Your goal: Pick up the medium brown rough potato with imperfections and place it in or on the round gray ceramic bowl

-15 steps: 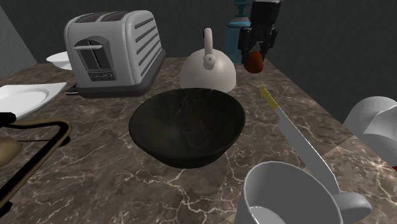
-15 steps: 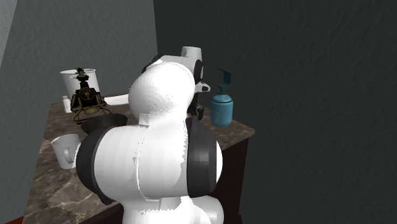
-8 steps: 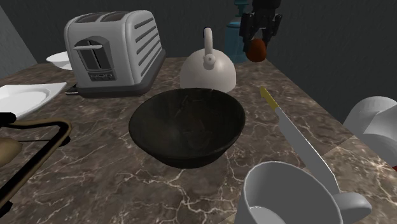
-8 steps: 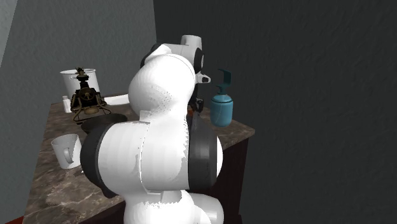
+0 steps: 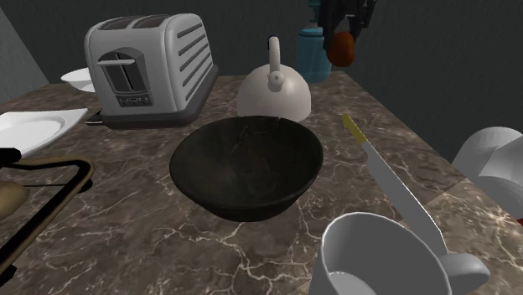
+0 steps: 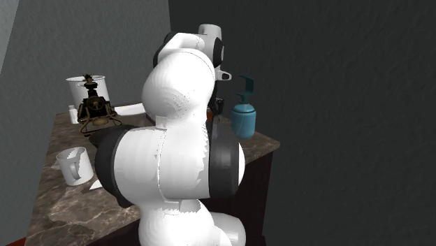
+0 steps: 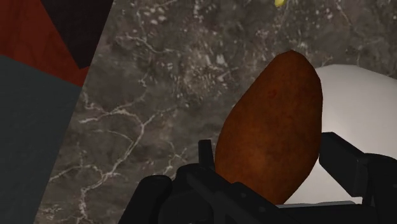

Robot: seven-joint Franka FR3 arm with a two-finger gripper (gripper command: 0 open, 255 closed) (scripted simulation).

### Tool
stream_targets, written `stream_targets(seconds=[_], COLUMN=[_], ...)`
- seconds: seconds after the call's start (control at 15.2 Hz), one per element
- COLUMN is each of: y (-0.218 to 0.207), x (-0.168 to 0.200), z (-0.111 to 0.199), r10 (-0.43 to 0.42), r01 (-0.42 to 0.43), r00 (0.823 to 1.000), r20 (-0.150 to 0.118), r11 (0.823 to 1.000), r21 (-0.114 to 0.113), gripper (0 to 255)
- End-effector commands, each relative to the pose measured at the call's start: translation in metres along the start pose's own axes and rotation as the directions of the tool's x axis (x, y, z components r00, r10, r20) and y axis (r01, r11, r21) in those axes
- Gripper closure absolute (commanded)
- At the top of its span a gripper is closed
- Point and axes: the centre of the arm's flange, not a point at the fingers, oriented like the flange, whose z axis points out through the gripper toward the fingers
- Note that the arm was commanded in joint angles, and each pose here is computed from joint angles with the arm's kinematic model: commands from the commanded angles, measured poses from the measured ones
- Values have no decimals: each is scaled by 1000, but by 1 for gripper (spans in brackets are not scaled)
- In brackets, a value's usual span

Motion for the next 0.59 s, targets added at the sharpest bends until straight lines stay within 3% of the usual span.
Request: stream_targets(seconds=[0.0, 0.53], y=[-1, -5], x=[0, 1], z=[-10, -50], r10=[0, 0], r01=[0, 0], r00=[1000, 1000], r20=[0, 0], r11=[1000, 1000], r21=[0, 0], gripper=[255, 255])
